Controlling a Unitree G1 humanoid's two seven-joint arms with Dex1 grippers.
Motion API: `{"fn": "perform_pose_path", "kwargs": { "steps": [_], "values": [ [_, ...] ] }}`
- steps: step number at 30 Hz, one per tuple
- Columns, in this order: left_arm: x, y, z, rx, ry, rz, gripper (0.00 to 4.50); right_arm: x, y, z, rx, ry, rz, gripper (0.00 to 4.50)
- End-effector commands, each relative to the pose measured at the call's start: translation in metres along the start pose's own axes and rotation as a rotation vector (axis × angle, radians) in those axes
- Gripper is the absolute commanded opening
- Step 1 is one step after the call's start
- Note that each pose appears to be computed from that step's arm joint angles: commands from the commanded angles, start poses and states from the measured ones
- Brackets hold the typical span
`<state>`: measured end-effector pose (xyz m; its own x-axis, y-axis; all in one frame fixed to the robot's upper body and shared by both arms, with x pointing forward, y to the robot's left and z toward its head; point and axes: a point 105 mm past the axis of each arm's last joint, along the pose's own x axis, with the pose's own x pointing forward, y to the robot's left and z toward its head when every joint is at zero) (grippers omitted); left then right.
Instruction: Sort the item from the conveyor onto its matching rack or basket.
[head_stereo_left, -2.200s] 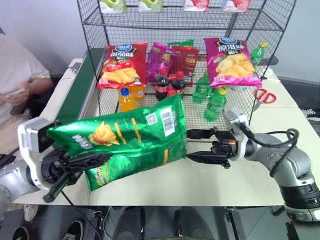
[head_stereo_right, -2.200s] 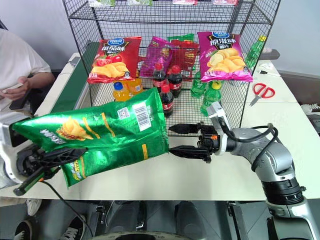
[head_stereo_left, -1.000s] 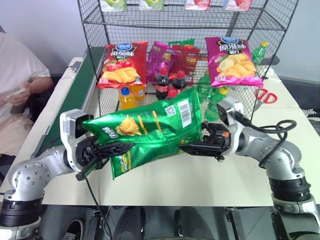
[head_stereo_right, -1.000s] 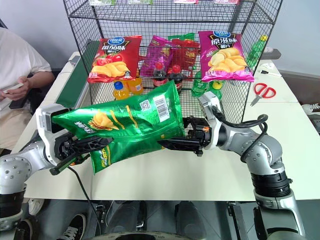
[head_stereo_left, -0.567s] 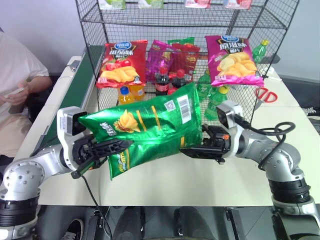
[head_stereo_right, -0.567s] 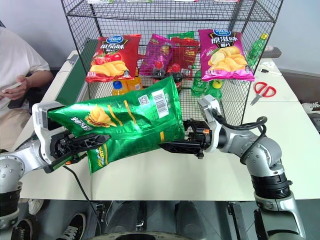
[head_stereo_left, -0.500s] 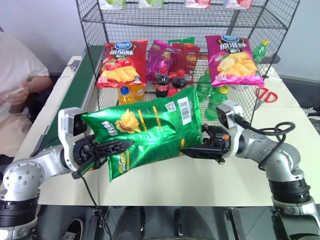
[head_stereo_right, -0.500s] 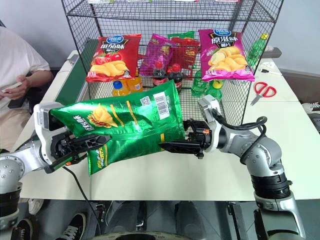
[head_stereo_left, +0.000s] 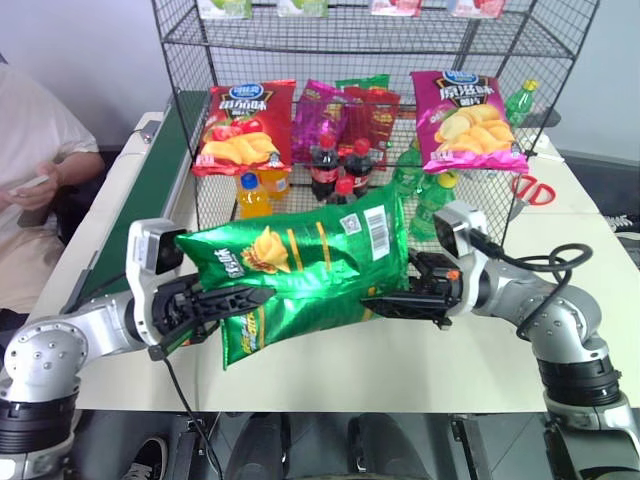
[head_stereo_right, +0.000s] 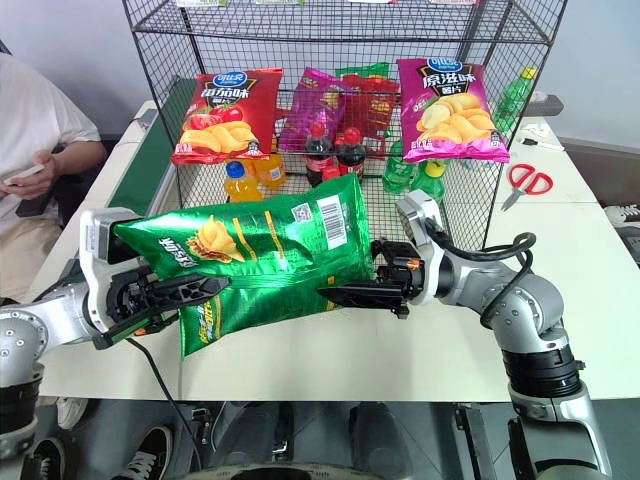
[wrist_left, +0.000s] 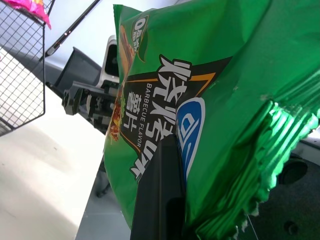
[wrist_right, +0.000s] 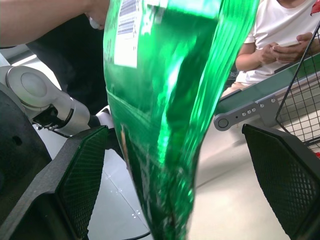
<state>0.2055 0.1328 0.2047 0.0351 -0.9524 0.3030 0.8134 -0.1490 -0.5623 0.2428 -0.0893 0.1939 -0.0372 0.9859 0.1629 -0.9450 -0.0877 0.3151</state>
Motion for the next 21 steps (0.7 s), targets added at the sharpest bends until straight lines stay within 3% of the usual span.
{"fn": "perform_pose_path", "kwargs": {
  "steps": [1,3,10,18,19,21],
  "values": [
    [0.001,-0.004,-0.003,0.016,0.022,-0.011,0.02,0.003,0.008,0.009,-0.043,-0.011,0.033,4.24],
    [-0.001,-0.002,-0.005,0.019,0.021,-0.004,0.0,0.003,0.008,0.007,-0.039,0.002,0.035,3.66],
    [-0.009,0.005,-0.008,0.045,0.009,0.028,0.0,0.004,0.009,0.004,-0.027,0.008,0.048,0.14],
    [-0.025,0.025,-0.003,0.105,-0.042,0.132,0.0,0.004,0.009,0.003,-0.029,0.009,0.046,0.02],
    [-0.027,0.027,-0.002,0.113,-0.046,0.145,0.62,0.004,0.008,0.003,-0.032,0.008,0.041,0.0],
    [-0.032,0.028,-0.003,0.104,-0.042,0.153,1.27,0.003,0.006,0.004,-0.046,0.003,0.026,0.0]
  ]
}}
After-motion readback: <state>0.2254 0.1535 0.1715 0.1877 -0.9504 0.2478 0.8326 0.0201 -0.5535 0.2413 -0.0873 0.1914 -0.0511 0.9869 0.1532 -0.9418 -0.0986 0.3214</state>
